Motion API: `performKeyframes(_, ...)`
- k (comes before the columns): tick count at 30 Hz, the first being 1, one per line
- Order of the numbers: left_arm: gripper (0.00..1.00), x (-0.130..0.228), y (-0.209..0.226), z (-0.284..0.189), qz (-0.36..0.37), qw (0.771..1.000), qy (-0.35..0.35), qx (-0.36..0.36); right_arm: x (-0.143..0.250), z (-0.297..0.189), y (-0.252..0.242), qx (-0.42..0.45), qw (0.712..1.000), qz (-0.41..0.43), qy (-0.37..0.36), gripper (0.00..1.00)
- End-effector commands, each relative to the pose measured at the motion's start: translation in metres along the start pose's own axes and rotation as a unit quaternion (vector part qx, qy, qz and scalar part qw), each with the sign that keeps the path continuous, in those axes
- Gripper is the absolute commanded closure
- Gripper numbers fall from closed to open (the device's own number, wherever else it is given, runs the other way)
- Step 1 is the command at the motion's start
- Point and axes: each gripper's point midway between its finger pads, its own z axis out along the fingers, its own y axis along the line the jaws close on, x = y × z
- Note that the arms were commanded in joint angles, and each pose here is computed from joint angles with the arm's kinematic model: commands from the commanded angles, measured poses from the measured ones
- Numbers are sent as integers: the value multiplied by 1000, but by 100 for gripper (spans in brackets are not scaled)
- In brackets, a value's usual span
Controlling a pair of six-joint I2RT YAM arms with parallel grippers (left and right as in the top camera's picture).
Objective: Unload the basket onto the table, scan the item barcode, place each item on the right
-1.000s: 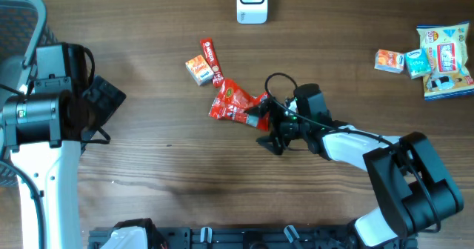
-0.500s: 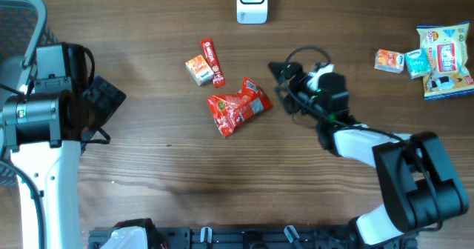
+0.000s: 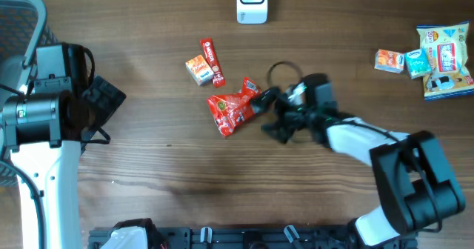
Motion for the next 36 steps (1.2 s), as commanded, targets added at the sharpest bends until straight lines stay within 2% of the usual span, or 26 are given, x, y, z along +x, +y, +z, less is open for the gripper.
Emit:
performKeyframes(1, 0, -5, 3, -4, -4, 1000, -10, -4, 7, 18, -7, 26, 999, 16, -38, 0)
performKeyframes(10, 0, -5, 4, -4, -3, 1000, -9, -5, -35, 16, 4, 9, 988, -25, -151, 0)
performKeyframes(13, 0, -5, 4, -4, 7, 1000, -9, -5, -57, 14, 20, -36, 981, -89, -169, 0)
performKeyframes(16, 0, -5, 4, -4, 7, 1000, -9, -5, -76, 6, 21, -54, 978, -91, -181, 0)
performKeyframes(20, 0, -5, 4, -4, 7, 1000, -10, -5, -87, -11, 44, -102, 970, -152, -162, 0)
performKeyframes(25, 0, -5, 4, -4, 7, 1000, -9, -5, -79, -17, 47, -116, 974, -158, -109, 0)
performKeyframes(31, 0, -5, 4, -4, 7, 1000, -10, -4, -40, 10, -1, -27, 992, -123, -27, 0)
performKeyframes(36, 0, -5, 3, -4, 7, 1000, -10, -4, -23, 33, -6, 8, 991, -127, -43, 0)
